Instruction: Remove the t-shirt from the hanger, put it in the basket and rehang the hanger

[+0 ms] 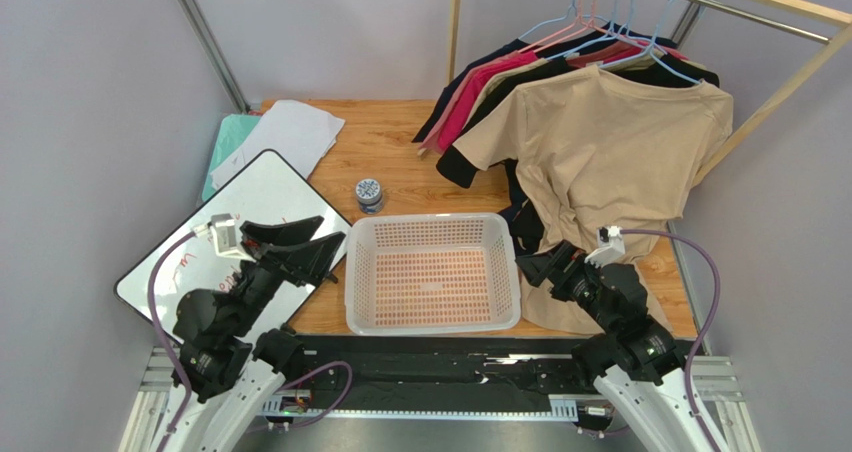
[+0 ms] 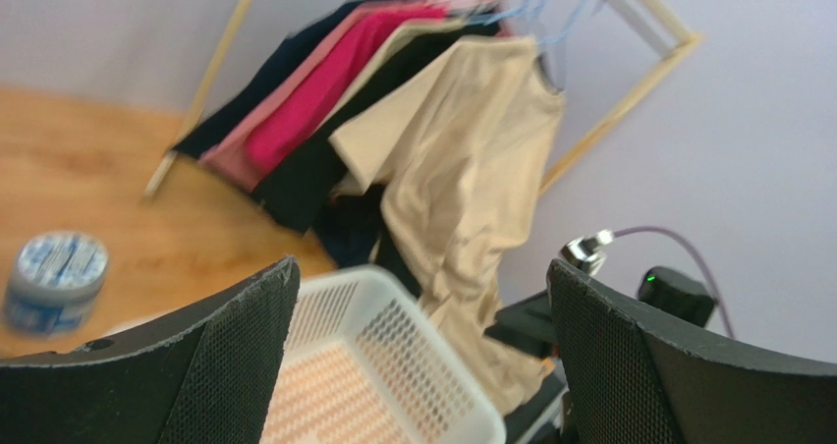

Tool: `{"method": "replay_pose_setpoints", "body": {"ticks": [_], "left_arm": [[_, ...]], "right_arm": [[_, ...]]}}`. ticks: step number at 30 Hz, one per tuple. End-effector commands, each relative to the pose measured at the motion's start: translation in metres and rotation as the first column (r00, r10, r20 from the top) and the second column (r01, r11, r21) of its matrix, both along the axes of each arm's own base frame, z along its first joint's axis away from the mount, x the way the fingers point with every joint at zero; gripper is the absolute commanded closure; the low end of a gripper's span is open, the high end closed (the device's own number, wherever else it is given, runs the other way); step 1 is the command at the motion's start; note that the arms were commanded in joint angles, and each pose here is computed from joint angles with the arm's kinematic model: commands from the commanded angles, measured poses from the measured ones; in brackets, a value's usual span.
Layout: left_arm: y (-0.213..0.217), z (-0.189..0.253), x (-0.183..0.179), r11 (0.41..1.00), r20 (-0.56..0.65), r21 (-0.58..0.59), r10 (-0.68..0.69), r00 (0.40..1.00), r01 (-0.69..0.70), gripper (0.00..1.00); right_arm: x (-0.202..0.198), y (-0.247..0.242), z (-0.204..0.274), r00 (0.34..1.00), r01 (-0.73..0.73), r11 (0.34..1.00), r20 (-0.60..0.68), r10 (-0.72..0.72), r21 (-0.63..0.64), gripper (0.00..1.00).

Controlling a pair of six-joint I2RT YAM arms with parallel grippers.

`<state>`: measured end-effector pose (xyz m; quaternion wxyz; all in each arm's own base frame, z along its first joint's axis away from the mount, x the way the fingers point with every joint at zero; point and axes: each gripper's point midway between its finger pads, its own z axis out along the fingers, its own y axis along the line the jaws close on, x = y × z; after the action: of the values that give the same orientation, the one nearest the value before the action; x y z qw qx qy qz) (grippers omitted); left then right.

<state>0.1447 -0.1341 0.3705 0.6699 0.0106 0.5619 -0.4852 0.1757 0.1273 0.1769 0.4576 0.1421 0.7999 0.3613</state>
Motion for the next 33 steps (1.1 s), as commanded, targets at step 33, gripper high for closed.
{"method": "replay_pose_setpoints", "body": {"ticks": [33], "left_arm": [[-0.022,-0.104,-0.014,0.959,-0.469,0.195,-0.092,0.878,0.205,0.02]], "right_arm": [[0.16,-0.123,0.283,0.842,0.503,0.851,0.309,-0.443,-0.149,0.07]]}}
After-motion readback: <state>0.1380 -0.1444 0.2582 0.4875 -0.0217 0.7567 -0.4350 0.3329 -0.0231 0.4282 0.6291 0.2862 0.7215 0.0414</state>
